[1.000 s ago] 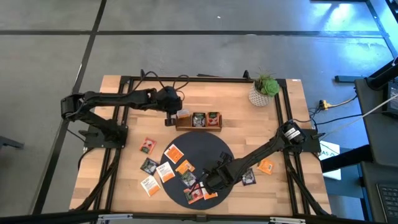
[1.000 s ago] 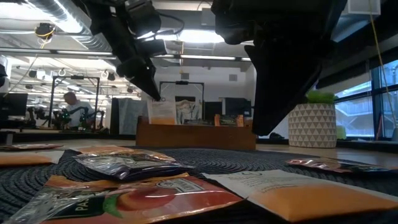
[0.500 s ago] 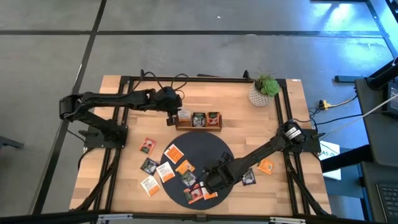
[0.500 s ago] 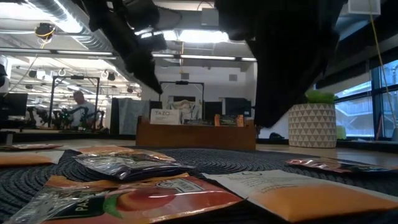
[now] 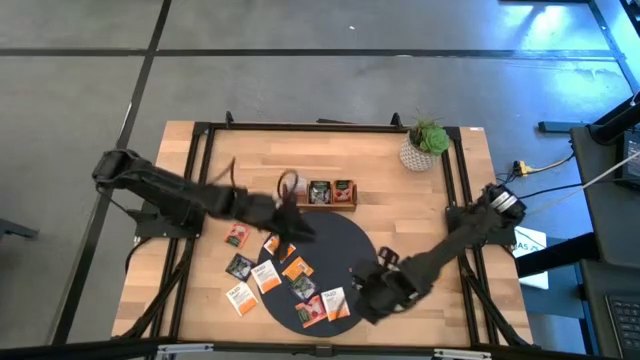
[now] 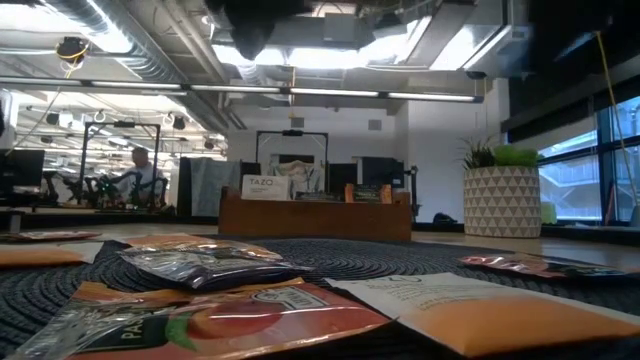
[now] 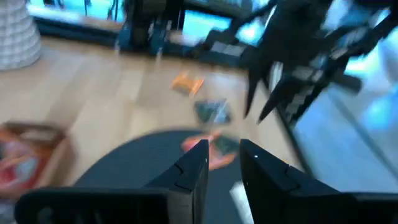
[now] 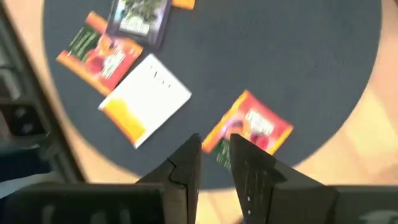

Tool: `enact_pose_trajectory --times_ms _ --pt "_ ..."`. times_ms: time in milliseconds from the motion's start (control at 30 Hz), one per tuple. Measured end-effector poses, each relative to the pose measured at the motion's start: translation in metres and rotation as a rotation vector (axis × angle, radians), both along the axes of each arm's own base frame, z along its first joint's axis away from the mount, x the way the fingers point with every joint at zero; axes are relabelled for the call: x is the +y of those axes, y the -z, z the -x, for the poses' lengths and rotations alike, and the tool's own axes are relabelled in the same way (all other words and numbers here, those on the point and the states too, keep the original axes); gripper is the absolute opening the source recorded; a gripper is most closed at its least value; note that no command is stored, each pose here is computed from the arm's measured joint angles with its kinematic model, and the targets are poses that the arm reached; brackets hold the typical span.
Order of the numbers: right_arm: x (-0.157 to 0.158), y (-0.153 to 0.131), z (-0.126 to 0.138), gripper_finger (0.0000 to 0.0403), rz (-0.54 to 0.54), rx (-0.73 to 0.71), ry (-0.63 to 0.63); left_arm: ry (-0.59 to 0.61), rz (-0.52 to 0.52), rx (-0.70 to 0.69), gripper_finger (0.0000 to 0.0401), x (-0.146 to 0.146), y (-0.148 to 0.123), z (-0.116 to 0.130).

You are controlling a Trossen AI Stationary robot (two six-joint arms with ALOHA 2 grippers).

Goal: Pick & Place Tea
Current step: Put the orange tea bag into the right of the wooden organizer

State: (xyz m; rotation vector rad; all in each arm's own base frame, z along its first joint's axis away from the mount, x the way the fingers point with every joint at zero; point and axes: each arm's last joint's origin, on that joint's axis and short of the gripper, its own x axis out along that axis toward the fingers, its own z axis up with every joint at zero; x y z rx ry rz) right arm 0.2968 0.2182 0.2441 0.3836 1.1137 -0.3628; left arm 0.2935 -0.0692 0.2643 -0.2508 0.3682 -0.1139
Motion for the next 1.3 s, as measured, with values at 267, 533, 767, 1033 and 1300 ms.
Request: enact_pose_trajectory --times_ms 267,533,767,1033,1300 --pt "0.027 0.023 0.038 0.0087 -0.15 -0.061 0.099 -0.057 0.184 -0.003 0.0088 -0.045 0.048 -0.047" --pt "0.037 0.04 0.055 0.0088 -0.226 -0.059 0.225 -0.125 0.16 0.211 0.0084 -0.052 0.079 -0.123" --pt "0.024 0.065 0.065 0.0108 -0.229 -0.041 0.452 -0.147 0.209 0.313 0.0084 -0.046 0.108 -0.152" --pt "0.02 0.077 0.07 0.0114 -0.241 0.013 0.441 -0.188 0.226 0.359 0.0084 -0.043 0.125 -0.155" --pt "0.019 0.077 0.068 0.0114 -0.228 -0.016 0.446 -0.231 0.206 0.358 0.0084 -0.041 0.128 -0.154"
